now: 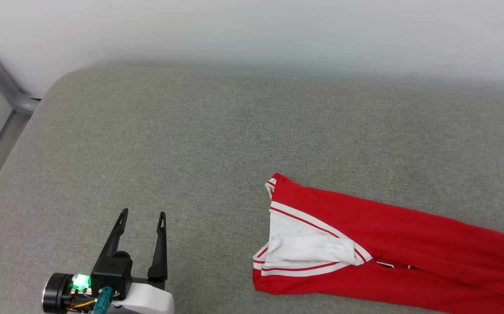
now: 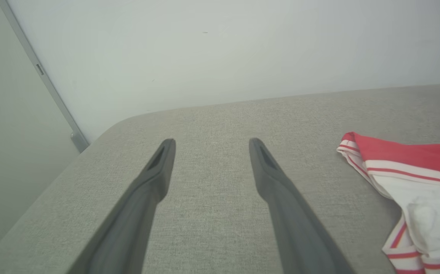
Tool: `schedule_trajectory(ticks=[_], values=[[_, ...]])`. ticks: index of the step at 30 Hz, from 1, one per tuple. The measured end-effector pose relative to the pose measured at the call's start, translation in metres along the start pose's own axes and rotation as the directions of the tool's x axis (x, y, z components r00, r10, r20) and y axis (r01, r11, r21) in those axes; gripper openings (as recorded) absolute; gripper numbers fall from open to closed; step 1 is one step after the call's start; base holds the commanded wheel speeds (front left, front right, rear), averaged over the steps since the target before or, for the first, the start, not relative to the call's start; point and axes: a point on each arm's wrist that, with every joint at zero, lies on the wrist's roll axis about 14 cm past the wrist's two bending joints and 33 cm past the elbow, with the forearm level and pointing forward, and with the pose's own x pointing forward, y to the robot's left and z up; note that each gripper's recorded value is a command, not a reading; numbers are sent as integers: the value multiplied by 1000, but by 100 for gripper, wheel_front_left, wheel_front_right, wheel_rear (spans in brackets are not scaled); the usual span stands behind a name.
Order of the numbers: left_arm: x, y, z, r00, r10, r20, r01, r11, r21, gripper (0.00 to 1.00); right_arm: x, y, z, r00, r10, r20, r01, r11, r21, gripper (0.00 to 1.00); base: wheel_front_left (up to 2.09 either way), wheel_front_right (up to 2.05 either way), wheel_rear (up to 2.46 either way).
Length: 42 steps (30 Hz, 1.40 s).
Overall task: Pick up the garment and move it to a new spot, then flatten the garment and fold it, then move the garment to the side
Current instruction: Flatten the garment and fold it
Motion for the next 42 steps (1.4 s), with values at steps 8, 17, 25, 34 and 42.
schedule_trajectory(ticks=[8, 17, 25, 34, 42], values=[[-3, -4, 1, 1000, -19, 4, 19, 1000, 4, 100, -12, -2, 10, 999, -1, 36, 1, 1000, -3, 0, 0, 0, 0], [-6, -12, 4, 999, -46, 17, 46, 999, -2, 100, -39, 58, 44, 979, 185, 92, -178, 981, -74, 0, 0, 0, 0], [-6, -18, 3, 998, -57, 12, 57, 998, -15, 100, -47, 124, 55, 937, 340, 81, -325, 933, -152, 0, 0, 0, 0], [-1, -18, 0, 999, -52, 2, 52, 999, -18, 100, -36, 205, 64, 881, 472, 22, -446, 845, -295, 0, 0, 0, 0], [4, -18, -4, 999, -45, -12, 45, 999, -29, 100, -19, 265, 79, 828, 561, -6, -523, 767, -372, 0, 0, 0, 0]])
